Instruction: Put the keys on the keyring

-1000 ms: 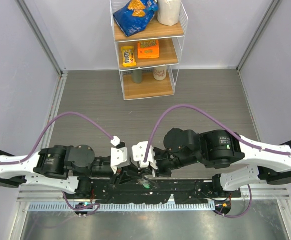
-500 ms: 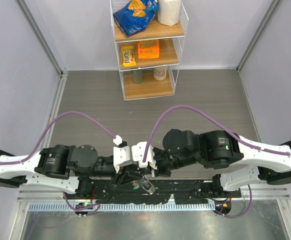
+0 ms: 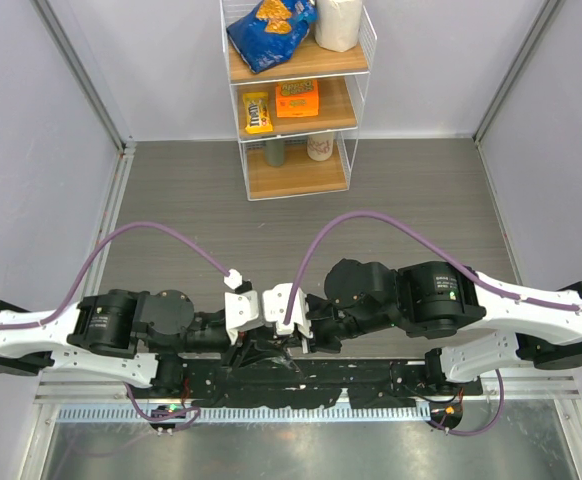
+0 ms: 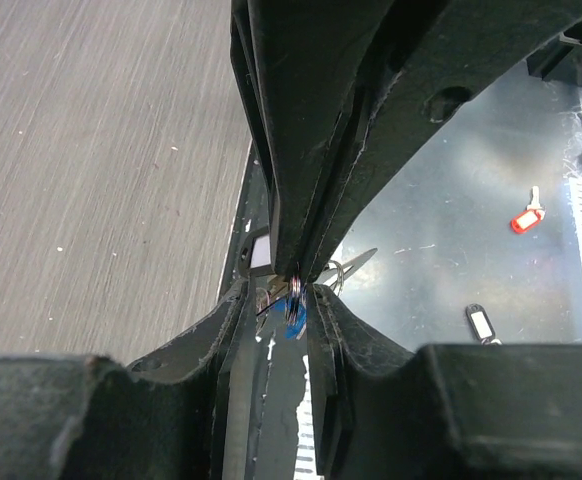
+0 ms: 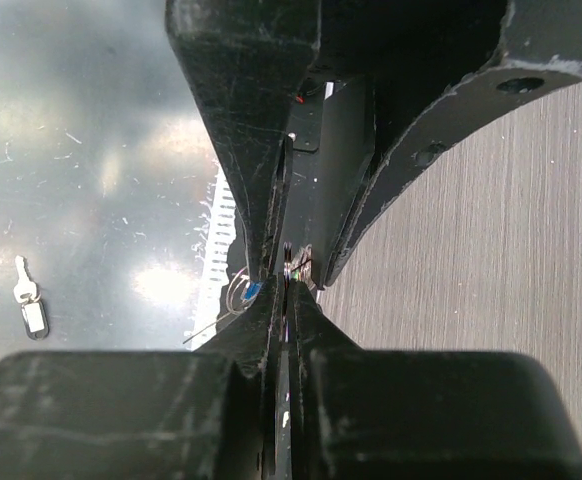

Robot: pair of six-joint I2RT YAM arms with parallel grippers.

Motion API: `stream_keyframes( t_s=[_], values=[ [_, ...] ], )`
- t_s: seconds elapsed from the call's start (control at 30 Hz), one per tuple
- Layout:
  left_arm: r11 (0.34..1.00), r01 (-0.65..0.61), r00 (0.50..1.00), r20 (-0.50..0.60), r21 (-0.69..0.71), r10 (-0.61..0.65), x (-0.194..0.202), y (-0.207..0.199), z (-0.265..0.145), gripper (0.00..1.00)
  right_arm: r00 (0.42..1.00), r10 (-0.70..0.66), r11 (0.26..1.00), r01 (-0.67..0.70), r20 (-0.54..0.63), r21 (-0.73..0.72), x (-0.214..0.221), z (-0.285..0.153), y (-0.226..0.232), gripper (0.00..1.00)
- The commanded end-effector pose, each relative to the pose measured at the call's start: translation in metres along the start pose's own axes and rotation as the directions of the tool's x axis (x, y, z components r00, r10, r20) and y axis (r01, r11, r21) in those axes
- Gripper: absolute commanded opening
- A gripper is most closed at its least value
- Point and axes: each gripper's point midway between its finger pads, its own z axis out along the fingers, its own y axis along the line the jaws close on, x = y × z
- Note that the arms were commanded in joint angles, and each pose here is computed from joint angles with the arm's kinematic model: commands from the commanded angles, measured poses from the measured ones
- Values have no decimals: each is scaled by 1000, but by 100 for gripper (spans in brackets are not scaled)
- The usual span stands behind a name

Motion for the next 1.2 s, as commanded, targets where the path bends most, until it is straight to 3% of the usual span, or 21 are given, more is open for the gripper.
stream_keyframes(
  t_s=[0.0, 0.4, 0.67, 0.8, 0.93, 1.17],
  values=[
    [1000, 17, 998, 55, -7, -16, -18, 1, -10, 31, 997, -2, 1000, -1, 82, 27, -19, -7, -4, 5],
    [1000, 16, 998, 53, -7, -16, -19, 1, -10, 25, 997, 0, 1000, -1, 80, 24, -18, -5, -3, 5],
    [1000, 15, 998, 56, -7, -15, -21, 1, -10, 17, 997, 1, 1000, -3, 76, 26, -18, -4, -4, 5],
    [1000, 12, 998, 56, -5, -12, -22, 0, -11, 20, 997, 4, 1000, -6, 73, 27, -17, -2, -4, 5],
    [1000, 13, 998, 60, -4, -12, -23, 0, -11, 29, 998, 4, 1000, -6, 69, 25, -16, -2, -3, 5],
    [1000, 11, 998, 59, -11, -10, -22, 1, -11, 31, 998, 4, 1000, -5, 69, 22, -16, -1, -3, 5]
  ],
)
